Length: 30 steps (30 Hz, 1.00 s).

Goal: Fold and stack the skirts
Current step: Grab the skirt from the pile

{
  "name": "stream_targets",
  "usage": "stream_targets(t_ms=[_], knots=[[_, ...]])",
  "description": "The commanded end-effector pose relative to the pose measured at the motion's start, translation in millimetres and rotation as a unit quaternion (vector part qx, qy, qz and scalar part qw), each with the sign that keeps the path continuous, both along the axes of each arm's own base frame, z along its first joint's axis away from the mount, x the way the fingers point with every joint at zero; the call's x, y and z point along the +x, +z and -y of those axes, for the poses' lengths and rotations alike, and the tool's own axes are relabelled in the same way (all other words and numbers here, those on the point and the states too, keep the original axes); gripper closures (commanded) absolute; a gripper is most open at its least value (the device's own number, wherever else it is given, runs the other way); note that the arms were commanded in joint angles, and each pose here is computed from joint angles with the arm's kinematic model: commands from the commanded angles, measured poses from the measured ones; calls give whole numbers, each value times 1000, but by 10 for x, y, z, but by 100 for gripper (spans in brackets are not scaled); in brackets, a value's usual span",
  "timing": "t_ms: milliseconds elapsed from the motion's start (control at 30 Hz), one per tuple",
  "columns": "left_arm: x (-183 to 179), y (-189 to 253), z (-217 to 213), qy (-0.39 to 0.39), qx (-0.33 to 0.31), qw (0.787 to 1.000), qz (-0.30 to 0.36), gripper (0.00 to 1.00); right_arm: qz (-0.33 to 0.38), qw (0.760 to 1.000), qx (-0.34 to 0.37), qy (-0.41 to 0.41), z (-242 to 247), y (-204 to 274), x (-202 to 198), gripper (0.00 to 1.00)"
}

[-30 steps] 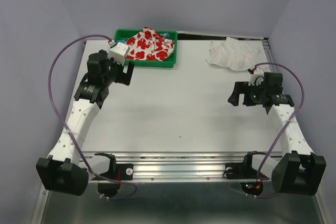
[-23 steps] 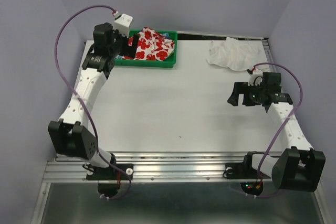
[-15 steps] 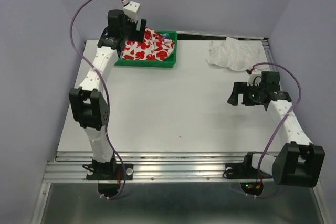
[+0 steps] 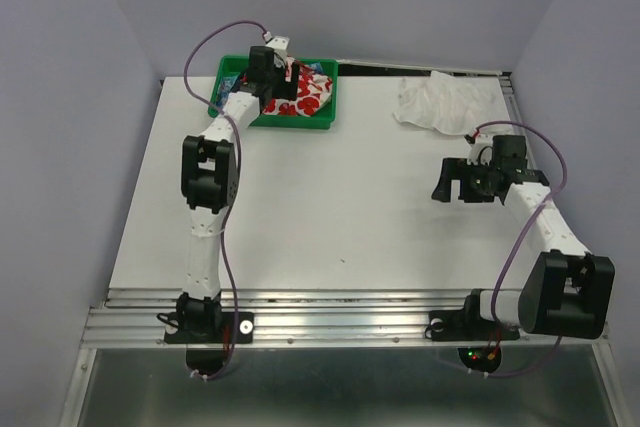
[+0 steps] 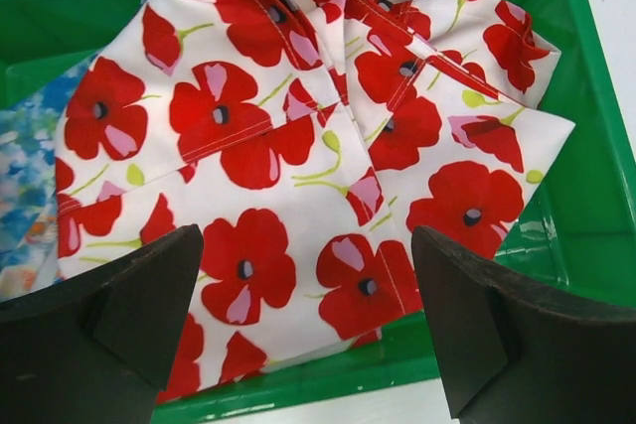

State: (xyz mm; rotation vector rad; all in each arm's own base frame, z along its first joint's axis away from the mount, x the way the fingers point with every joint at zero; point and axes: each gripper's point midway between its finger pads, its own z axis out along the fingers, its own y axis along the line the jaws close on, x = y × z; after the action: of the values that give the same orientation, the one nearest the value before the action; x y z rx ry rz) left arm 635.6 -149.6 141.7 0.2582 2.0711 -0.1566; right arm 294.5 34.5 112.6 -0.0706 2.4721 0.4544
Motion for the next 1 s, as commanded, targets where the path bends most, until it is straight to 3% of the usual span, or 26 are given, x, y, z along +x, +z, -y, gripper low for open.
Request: stream_targets(t_ms=[0, 200, 567, 967], knots=[[272, 417, 102, 21, -17, 997, 76, 2, 40, 999, -11, -5, 71, 202, 228, 0], [366, -34, 52, 42, 4, 998, 48, 3, 31, 999, -16, -5, 89, 155, 238, 0], [418, -61, 167, 44, 25, 998, 39, 11, 29, 999, -14, -6, 89, 151, 265, 0], [232, -462, 207, 40, 24, 998, -36, 12, 29, 999, -16, -7, 98, 151, 273, 0]])
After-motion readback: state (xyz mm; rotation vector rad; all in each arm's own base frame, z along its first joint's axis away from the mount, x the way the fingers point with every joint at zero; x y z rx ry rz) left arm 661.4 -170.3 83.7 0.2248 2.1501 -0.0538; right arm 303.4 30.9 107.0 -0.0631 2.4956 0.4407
